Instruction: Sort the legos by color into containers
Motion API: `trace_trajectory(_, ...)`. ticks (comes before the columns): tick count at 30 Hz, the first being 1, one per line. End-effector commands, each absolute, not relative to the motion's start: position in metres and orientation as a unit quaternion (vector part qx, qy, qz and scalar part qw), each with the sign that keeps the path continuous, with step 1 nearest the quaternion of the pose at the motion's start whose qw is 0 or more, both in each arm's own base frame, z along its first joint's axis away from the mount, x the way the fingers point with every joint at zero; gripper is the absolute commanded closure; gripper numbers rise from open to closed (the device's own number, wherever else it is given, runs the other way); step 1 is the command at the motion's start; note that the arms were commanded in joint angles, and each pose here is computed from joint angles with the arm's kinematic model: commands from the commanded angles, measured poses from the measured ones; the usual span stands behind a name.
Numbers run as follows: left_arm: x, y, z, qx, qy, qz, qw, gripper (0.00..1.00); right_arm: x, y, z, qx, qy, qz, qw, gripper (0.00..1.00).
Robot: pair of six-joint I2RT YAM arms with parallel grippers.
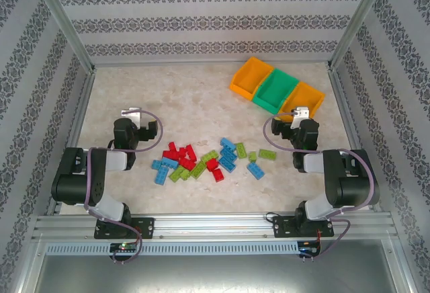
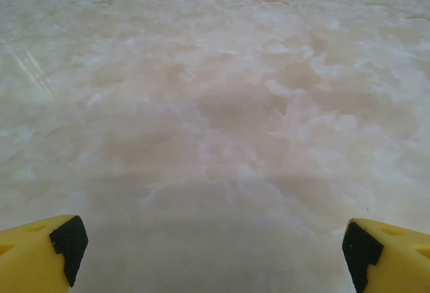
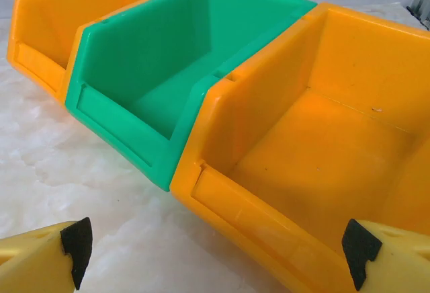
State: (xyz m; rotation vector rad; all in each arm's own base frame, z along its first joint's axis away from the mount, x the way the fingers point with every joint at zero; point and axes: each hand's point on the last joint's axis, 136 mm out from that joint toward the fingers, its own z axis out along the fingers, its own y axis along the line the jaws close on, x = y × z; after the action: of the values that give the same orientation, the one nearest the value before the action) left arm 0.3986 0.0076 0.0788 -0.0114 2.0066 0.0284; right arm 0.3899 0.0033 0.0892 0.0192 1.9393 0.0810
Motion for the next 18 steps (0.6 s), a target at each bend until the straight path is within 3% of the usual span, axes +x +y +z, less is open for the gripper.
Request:
trace_trajectory(1,0.3999,0.0069,0.0816,-0.008,0.836,0.004,0.548,0.0,0.3979,0.0058,0.1061,0.0,0.809,0.03,0.587,0.02)
trace_trajectory(18,0.3999,0.0066,0.0822,-0.008,0.836,0.005,0.549,0.01,0.3978,0.0053,0.1064,0.001,0.809,0.03,0.587,0.02)
